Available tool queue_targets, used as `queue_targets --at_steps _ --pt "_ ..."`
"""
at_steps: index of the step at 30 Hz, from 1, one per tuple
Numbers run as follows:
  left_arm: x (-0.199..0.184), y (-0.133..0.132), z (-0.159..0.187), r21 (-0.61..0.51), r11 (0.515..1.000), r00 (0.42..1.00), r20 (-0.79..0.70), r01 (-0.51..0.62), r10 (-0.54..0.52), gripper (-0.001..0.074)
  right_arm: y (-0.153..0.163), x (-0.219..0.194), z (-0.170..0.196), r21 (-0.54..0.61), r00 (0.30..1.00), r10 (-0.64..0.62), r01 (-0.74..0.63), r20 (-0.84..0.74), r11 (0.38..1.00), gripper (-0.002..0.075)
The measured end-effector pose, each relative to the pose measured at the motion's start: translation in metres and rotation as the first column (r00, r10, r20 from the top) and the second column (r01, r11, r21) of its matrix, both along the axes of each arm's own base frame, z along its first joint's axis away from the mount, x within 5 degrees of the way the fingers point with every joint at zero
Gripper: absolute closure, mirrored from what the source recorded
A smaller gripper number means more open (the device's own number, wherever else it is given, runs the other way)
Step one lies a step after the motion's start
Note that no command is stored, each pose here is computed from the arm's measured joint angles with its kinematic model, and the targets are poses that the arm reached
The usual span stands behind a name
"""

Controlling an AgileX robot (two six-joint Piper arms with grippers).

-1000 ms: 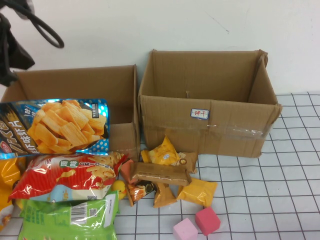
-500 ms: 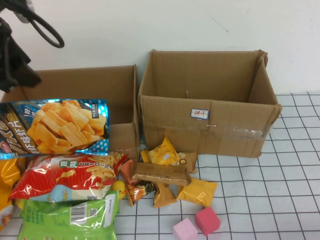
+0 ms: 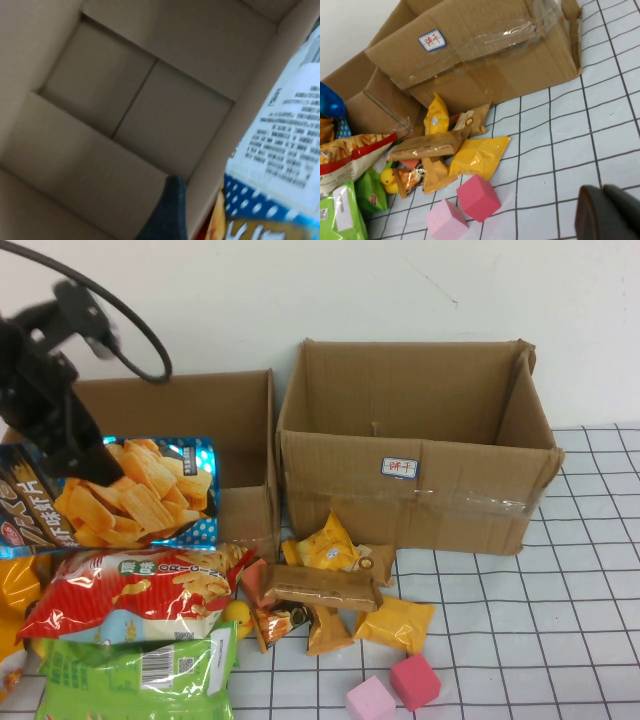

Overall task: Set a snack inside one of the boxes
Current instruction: Pick up the potato chip, then place the potato chip in the potato chip box

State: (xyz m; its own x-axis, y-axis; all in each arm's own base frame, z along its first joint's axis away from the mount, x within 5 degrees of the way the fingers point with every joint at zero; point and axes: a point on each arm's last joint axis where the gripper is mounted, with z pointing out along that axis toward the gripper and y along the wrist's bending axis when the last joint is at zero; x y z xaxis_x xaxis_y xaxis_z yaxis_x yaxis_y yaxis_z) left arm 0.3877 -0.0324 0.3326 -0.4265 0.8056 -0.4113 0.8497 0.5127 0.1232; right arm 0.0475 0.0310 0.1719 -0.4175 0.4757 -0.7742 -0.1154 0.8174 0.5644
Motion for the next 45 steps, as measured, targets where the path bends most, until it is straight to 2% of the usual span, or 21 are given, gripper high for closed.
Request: queue_targets --at_steps 7,10,12,17,18,23,27,39,45 --pt "0.011 -0.016 -0.025 0.015 0.996 0.995 -0.049 0.084 -0.083 0.0097 0.0 0.0 0.0 -0.008 1.0 0.004 -0.004 0.005 1.0 0.0727" --pt "0.012 -0.023 -0.03 0.018 0.993 0.991 -0.064 0.115 -0.113 0.0157 0.0 0.0 0.0 -0.01 1.0 0.006 -0.005 0.006 1.0 0.0727" --pt "0.011 -0.027 -0.032 0.018 0.991 0.989 -0.072 0.131 -0.129 0.0237 0.0 0.0 0.0 -0.01 1.0 0.006 -0.006 0.007 1.0 0.0727" --pt "0.01 -0.031 -0.033 0.017 0.989 0.986 -0.085 0.149 -0.147 0.0556 0.0 0.0 0.0 -0.011 1.0 0.007 -0.007 0.007 1.0 0.0727" --pt "0.01 -0.031 -0.033 0.017 0.989 0.986 -0.085 0.149 -0.147 0.0581 0.0 0.0 0.0 -0.013 1.0 0.007 -0.007 0.008 1.0 0.0727" --pt "0.01 -0.031 -0.033 0.011 0.991 0.987 -0.092 0.132 -0.131 0.0581 0.0 0.0 0.0 -0.011 1.0 0.007 -0.007 0.008 1.0 0.0727" --pt "0.003 -0.031 -0.017 0.0 0.994 0.992 -0.056 0.113 -0.113 0.0581 0.0 0.0 0.0 -0.011 1.0 0.007 -0.007 0.008 1.0 0.0727" --pt "-0.054 -0.026 0.079 -0.027 0.997 0.968 0.243 0.068 -0.06 0.0581 0.0 0.0 0.0 -0.011 1.0 0.008 -0.008 0.007 1.0 0.0727" --pt "-0.039 -0.024 0.088 -0.073 0.997 0.92 0.388 -0.029 0.055 0.0581 0.0 0.0 0.0 -0.011 1.0 0.008 -0.008 0.007 1.0 0.0727"
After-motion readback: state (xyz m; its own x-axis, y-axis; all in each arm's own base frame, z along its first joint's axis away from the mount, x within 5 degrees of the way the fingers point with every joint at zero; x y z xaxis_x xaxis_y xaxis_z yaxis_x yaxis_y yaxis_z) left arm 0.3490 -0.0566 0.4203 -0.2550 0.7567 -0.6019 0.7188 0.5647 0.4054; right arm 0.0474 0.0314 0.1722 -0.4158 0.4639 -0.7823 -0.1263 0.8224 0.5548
